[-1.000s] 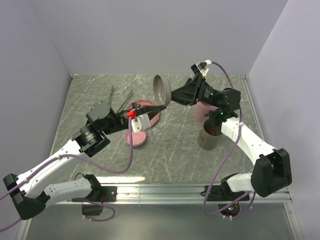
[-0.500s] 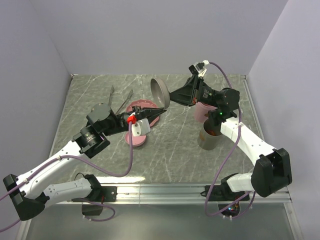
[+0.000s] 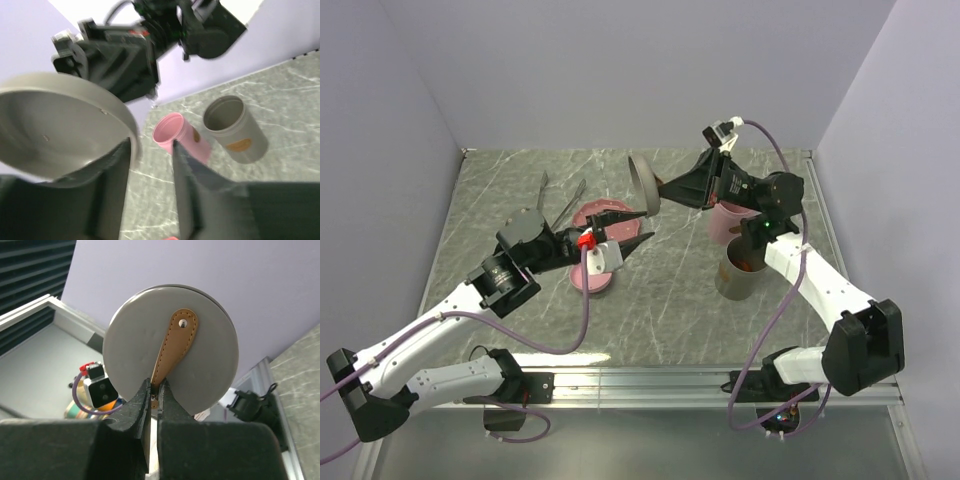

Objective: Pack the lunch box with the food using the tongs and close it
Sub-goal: Pass the lid of the lunch box from the left arm to the right

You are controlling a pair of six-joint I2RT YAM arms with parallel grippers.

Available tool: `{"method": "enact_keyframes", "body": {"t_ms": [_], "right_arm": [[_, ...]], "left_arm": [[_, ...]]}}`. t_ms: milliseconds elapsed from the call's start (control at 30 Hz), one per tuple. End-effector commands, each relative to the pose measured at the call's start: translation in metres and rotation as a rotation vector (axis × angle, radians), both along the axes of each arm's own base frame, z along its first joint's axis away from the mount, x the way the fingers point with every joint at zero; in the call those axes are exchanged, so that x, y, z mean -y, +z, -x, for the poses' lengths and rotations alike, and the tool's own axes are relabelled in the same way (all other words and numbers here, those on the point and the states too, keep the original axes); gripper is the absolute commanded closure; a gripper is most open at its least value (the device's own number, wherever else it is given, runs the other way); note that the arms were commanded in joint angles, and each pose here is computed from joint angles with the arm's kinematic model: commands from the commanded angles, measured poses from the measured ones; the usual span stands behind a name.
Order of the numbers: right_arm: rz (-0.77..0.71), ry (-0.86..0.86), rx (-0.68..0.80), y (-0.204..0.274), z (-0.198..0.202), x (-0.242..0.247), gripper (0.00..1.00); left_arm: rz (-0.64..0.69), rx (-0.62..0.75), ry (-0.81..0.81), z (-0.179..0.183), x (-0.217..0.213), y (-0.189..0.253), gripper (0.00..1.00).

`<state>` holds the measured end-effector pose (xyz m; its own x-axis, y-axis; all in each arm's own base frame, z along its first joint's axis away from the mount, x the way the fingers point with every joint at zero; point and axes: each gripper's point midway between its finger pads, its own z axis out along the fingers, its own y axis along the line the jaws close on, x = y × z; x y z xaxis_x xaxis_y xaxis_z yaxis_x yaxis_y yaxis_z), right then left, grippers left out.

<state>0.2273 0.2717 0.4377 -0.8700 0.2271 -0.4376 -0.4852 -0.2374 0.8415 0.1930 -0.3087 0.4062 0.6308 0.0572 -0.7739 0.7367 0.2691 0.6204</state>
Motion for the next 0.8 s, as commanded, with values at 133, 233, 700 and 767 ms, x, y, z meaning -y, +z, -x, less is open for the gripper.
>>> {"method": "enact_keyframes", "body": {"t_ms": [133,233,700,767], "right_arm": [[0.071,-0.098,0.203,0.020,-0.004,0.017,1.00],[0.211,-0.182,0.305,0.008,-0.018,0.024,1.00],[1.125,-0.486,0.553,-0.090,-0.050,0.131,1.00],[1.229,-0.476,0.536,-0.105,-0.043,0.151,1.00]], "left_arm": [[0.020,-0.029,0.036,0.001,-0.010,-0.002,0.38],[0.040,-0.136,0.061,0.000,-0.015,-0.003,0.07],[0.123,-0.778,0.308,-0.048,-0.062,-0.053,0.01],[0.084,-0.861,0.348,-0.055,-0.069,-0.068,0.01]]}}
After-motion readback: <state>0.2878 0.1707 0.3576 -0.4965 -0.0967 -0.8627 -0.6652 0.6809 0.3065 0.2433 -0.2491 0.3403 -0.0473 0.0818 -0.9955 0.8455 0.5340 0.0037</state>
